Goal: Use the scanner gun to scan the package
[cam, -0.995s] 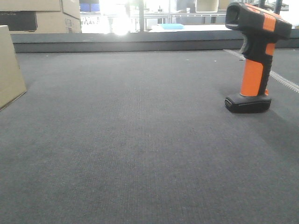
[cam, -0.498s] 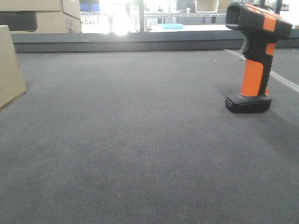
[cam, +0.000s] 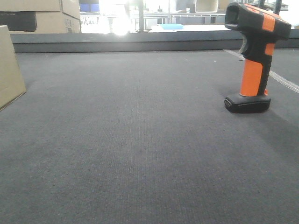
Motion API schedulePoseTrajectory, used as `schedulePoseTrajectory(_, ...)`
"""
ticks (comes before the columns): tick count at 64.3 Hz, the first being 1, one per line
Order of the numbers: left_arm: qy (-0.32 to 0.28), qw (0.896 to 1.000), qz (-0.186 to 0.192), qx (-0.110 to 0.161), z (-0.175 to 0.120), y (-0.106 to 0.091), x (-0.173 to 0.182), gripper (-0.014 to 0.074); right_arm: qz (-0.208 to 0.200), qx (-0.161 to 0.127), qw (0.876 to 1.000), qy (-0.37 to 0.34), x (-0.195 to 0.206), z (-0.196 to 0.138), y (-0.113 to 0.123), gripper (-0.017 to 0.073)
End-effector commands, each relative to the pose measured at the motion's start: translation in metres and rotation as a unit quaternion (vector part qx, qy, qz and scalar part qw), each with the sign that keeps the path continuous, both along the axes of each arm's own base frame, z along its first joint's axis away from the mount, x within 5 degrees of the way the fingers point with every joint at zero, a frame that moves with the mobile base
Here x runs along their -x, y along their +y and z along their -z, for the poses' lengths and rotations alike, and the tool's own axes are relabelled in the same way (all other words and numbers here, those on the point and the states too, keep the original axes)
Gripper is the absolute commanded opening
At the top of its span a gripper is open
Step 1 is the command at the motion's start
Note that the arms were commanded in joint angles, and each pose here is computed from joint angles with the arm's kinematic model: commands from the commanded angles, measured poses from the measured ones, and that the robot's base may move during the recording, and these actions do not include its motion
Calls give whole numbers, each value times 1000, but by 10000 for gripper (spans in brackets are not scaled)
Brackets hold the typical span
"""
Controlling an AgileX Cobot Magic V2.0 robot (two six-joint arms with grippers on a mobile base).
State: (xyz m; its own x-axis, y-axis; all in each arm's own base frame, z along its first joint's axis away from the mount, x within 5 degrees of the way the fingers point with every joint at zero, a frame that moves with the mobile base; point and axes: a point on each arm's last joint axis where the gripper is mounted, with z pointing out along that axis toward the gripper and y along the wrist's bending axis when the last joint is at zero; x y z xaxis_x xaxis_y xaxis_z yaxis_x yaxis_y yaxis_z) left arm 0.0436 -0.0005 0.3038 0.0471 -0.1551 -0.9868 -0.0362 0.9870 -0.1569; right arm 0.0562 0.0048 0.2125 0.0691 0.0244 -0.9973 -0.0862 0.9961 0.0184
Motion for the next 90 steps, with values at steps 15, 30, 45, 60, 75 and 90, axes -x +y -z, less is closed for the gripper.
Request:
schedulePoseTrajectory(15, -8, 1000, -3, -1, -1, 0, 1, -111, -1, -1, 1000, -11, 0, -1, 0, -154)
schedulePoseTrajectory(30, -8, 1000, -3, -1, -1, 0, 1, -111, -2, -3, 1000, -8, 0, -1, 0, -154)
schedulePoseTrajectory(45, -8, 1000, -3, -1, -1, 0, 1, -111, -1, -3, 1000, -12, 0, -1, 0, -154)
schedulePoseTrajectory(60, -8, 1000, -3, -1, -1, 0, 1, -111, -1, -3, 1000, -12, 0, -1, 0, -154)
schedulePoseTrajectory(75, -11, 1000, -9, -13, 2, 1, -1, -111, -1, -3, 1000, -12, 0, -1, 0, -154)
schedulePoseTrajectory(90, -77, 995, -31, -63, 44, 6, -16, -111, -1, -3, 1000, -12, 0, -1, 0, -154)
